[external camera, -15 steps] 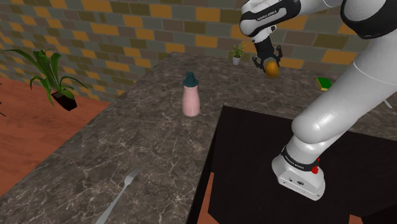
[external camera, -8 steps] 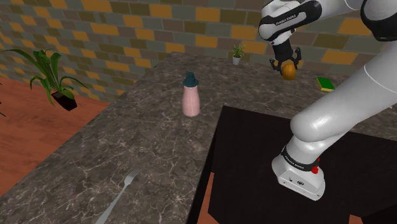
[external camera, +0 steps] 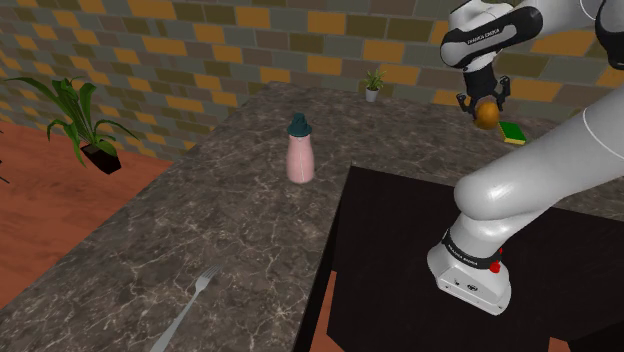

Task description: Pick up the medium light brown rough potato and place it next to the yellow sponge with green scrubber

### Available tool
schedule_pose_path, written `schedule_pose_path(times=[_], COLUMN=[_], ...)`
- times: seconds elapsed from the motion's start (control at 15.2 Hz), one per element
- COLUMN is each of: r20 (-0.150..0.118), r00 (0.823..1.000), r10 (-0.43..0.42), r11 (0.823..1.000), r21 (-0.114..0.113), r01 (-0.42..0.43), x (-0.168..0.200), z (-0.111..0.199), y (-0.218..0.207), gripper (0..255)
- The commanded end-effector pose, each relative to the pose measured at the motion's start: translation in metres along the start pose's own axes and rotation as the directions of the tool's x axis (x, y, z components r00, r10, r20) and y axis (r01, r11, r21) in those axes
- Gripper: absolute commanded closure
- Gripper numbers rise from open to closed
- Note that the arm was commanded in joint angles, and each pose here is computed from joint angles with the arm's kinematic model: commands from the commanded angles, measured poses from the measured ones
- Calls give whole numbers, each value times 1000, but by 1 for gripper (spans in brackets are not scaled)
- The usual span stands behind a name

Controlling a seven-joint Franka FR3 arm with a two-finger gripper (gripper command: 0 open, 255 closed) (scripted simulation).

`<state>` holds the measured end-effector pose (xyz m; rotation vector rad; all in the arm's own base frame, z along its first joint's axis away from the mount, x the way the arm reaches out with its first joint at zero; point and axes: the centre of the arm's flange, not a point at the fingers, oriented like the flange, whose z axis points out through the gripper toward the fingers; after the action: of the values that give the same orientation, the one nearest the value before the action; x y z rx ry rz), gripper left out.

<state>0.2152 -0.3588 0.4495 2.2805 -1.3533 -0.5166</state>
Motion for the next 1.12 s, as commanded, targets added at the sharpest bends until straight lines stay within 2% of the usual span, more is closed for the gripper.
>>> schedule_pose_path(times=[0.0, 0.86, 1.06], r20=[0, 0, 0], r00=[1000, 1000, 1000], r10=[-2, -2, -2], r11=[1000, 1000, 1000], r21=[0, 0, 0], r01=[2, 2, 2], x=[0, 6, 7], z=[17, 112, 126], y=[21, 169, 161], gripper=[255, 255, 255])
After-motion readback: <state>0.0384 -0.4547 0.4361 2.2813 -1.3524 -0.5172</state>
